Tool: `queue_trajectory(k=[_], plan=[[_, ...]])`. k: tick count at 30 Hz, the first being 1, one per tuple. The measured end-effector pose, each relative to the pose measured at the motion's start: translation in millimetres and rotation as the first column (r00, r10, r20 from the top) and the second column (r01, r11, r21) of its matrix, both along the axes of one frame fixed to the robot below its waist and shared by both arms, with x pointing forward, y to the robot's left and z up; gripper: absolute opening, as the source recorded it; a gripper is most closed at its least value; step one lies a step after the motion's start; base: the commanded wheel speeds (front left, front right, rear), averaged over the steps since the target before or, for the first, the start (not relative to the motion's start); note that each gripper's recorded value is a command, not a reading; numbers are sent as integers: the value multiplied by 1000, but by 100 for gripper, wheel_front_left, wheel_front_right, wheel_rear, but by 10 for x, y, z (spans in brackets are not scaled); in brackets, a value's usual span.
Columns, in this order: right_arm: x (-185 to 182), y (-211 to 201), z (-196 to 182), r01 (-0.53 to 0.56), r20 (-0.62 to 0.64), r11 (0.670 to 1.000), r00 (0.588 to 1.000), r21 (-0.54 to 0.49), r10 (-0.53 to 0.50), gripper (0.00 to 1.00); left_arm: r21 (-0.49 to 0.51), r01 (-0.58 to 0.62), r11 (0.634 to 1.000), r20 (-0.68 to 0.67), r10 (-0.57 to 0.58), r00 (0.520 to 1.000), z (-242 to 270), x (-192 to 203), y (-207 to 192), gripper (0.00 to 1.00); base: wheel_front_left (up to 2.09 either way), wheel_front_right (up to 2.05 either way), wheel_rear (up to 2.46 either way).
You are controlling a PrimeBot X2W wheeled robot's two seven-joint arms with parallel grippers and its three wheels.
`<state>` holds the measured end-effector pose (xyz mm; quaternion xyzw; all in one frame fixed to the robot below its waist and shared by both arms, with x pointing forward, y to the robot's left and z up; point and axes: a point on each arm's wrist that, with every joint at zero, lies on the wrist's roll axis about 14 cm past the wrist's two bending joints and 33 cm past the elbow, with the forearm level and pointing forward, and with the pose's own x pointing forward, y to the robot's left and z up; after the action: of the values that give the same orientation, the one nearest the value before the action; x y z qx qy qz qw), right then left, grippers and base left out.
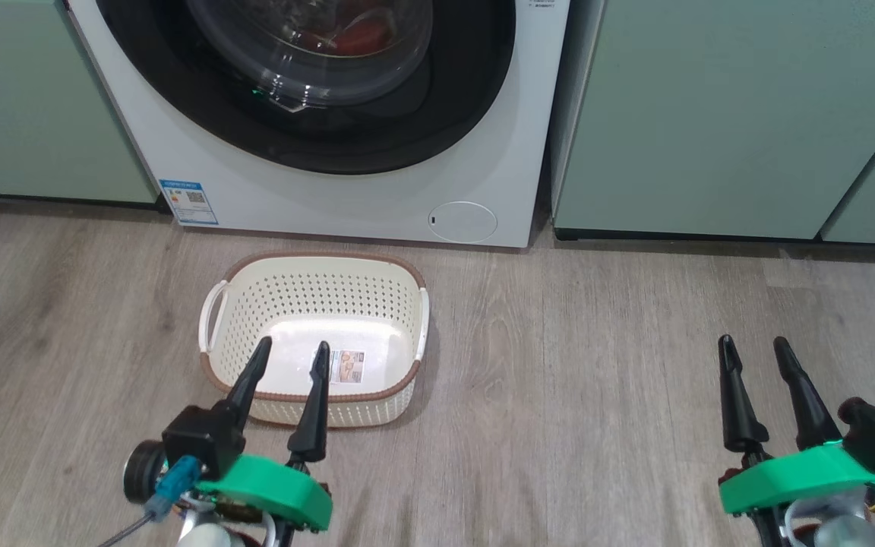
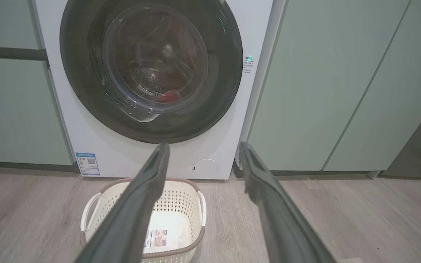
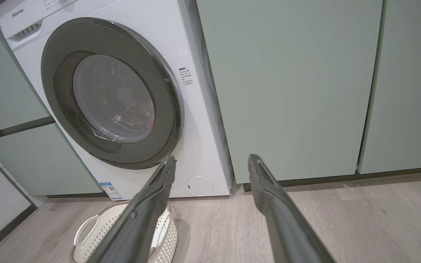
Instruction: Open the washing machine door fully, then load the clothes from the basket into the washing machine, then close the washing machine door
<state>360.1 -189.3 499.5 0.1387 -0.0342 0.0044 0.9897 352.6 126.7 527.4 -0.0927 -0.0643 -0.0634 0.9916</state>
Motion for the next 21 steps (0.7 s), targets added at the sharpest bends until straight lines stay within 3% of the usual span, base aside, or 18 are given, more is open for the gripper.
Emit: queue_trajectory(k=[21], plan=[[-4,-18,-3,5,-1,1000,1000,0,-5,100,-36,-10,999,-16,9,1000,-39,-8,49,100,0,0,0]])
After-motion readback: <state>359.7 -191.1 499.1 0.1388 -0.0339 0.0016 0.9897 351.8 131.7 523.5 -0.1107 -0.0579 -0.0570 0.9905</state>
